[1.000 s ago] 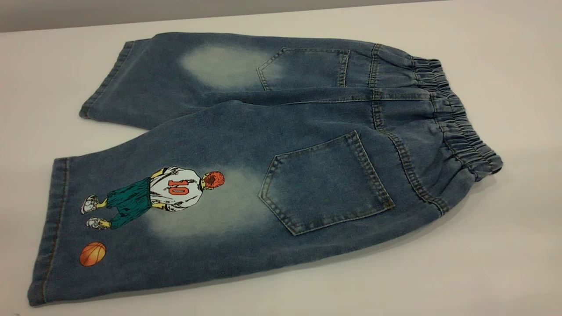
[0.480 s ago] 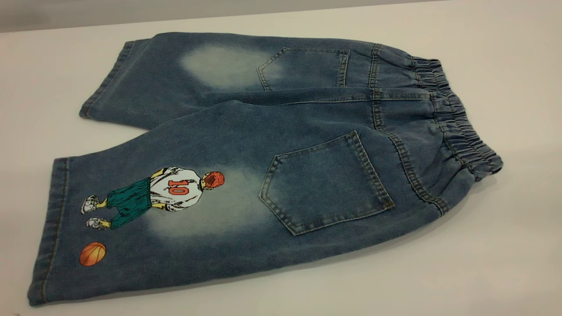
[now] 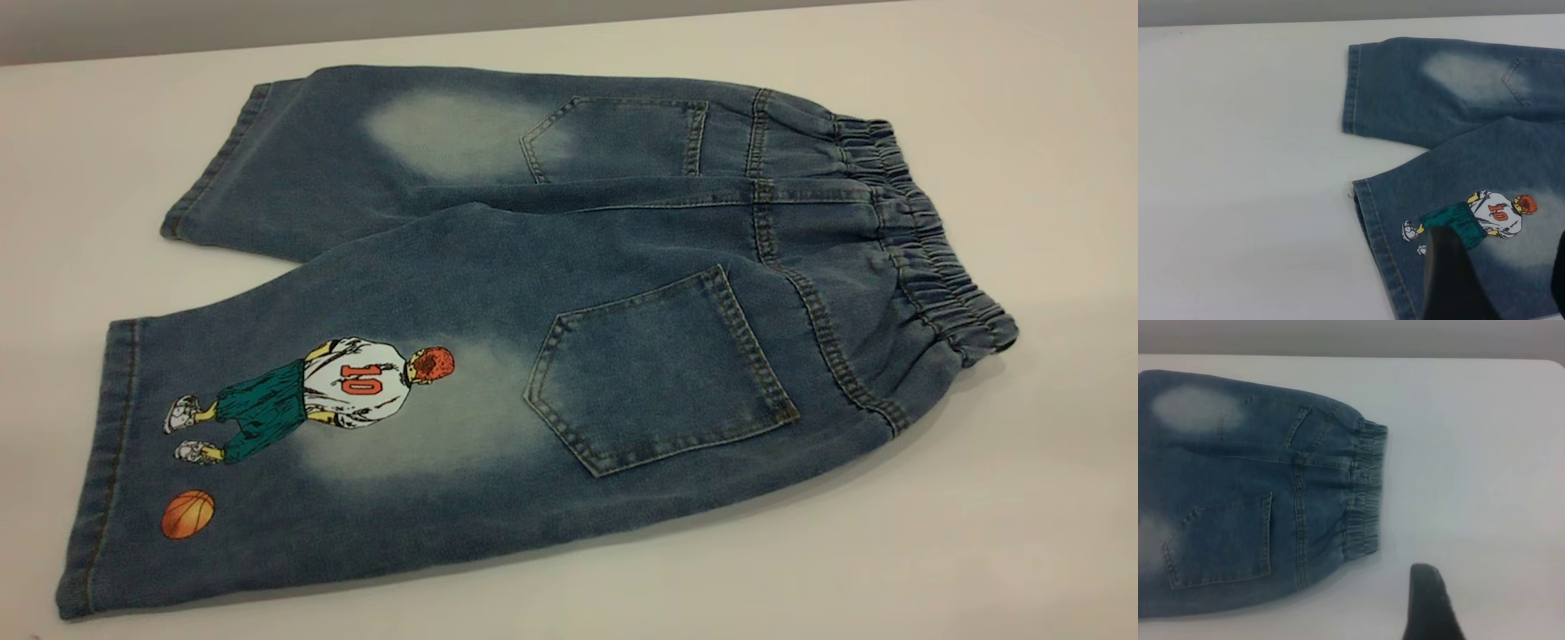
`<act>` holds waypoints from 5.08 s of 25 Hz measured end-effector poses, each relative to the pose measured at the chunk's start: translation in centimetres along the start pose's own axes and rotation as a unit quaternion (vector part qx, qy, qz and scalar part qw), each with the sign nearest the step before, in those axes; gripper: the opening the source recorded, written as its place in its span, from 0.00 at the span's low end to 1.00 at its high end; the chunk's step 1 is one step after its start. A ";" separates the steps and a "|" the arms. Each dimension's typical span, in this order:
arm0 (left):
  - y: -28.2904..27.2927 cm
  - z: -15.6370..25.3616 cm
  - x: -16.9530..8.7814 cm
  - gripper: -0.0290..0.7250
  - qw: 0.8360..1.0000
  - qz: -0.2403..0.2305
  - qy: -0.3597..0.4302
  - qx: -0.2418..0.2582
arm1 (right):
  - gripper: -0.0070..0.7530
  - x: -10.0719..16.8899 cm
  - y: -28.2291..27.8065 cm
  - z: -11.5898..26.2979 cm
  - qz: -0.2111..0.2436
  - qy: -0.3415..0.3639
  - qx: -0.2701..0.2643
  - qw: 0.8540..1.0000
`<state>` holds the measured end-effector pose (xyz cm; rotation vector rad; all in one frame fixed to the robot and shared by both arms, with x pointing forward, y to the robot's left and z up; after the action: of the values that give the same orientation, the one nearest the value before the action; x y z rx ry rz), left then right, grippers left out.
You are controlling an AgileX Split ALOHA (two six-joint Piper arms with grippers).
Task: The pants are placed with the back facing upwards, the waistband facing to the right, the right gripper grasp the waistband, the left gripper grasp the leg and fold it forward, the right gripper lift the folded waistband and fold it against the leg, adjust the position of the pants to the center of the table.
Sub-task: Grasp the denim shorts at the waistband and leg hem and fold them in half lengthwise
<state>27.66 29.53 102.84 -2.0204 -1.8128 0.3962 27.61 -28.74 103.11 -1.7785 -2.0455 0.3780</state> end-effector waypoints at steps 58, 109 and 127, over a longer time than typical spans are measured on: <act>22.1 -8.1 -3.8 0.49 0.960 0.194 0.061 0.193 | 0.49 0.9 24.0 1.5 0.013 0.214 0.295 0.931; 22.6 -8.5 -6.3 0.49 0.954 0.231 0.089 0.172 | 0.49 -2.8 35.3 11.0 -0.142 0.436 0.422 0.782; 22.6 -8.0 -6.4 0.49 0.949 0.236 0.098 0.186 | 0.32 -3.2 36.4 11.1 -0.140 0.443 0.401 0.789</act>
<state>50.47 20.51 98.93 -2.1088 -1.0303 0.5979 54.74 -25.70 76.43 -0.8260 -1.1415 0.1970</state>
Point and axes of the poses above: a point on each arm's last joint axis where the gripper is mounted, y pointing out along that axis toward the gripper, x along the wrist's bending axis when the last joint is at zero, z = x × y, the point moved 5 cm from there along y, pointing out along that axis toward the gripper, and after that the axes turned 5 degrees about y, right-handed, at the moved point
